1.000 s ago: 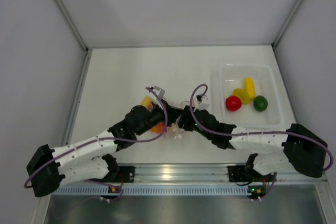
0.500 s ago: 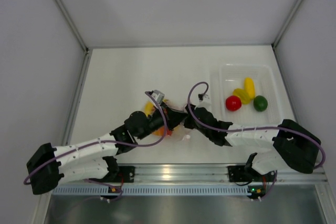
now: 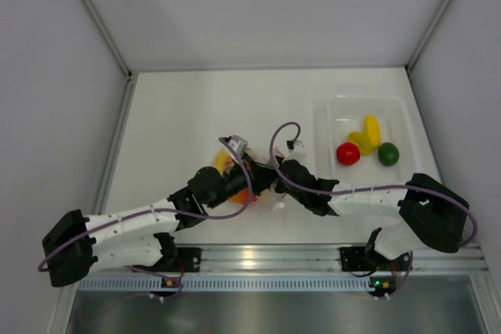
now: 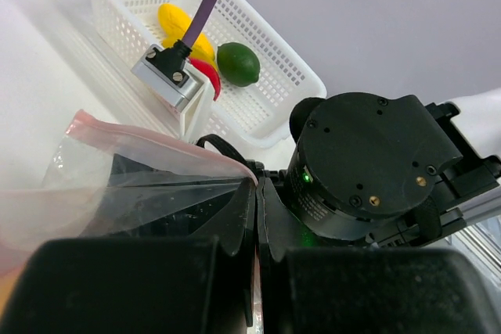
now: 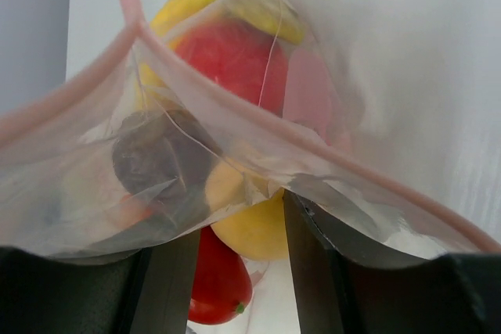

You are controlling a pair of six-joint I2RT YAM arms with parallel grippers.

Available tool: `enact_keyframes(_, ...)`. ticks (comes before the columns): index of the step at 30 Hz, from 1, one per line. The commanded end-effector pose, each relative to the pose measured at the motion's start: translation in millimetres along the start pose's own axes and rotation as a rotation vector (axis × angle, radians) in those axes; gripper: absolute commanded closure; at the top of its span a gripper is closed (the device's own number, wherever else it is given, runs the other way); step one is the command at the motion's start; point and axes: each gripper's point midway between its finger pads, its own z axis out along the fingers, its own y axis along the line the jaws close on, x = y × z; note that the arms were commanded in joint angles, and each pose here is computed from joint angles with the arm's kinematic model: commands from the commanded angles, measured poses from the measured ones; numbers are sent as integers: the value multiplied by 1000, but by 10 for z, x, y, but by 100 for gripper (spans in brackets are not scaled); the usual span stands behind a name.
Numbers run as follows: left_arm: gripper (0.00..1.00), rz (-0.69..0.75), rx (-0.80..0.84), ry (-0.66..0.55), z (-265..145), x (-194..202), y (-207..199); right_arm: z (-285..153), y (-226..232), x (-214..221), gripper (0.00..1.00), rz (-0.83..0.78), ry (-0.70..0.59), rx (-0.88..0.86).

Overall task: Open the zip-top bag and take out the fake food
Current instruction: Pick up the fake fruit from the zipper food storage bag.

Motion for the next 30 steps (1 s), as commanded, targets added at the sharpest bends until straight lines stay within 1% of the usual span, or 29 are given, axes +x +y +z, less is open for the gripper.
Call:
enact_keyframes(1,100,8,84,-95,-33,-248,-219,42,152,18,53,-57,-11,5)
enact_keyframes(3,100,9,85,-86,-30,-216,-210,62,160,82,49,-64,9,-3)
enact_keyframes(4,100,9,86,-81,-30,-202,-208,81,163,110,43,-66,17,-5)
enact_keyframes(7,100,18,80,-74,-40,-166,-179,97,148,183,37,-93,41,7)
enact_keyframes(9,100,24,80,-76,-59,-164,-171,101,124,187,36,-113,36,23)
enact_keyframes(12,100,27,75,-81,-91,-159,-153,102,107,226,41,-125,45,28)
enact_keyframes(15,100,29,68,-73,-97,-119,-122,131,106,292,41,-130,73,23)
enact_keyframes(19,100,34,68,-55,-92,-60,-101,196,118,386,35,-173,117,37)
enact_keyframes(24,100,52,49,-58,-90,-46,-49,180,124,498,33,-210,153,18)
enact_keyframes(26,100,59,45,-55,-86,-36,-36,180,162,560,30,-235,189,2)
enact_keyframes(27,100,58,40,-56,-84,-33,-24,195,173,585,27,-256,205,5)
enact_keyframes(30,100,63,35,-57,-78,-34,-14,215,139,671,24,-279,238,14)
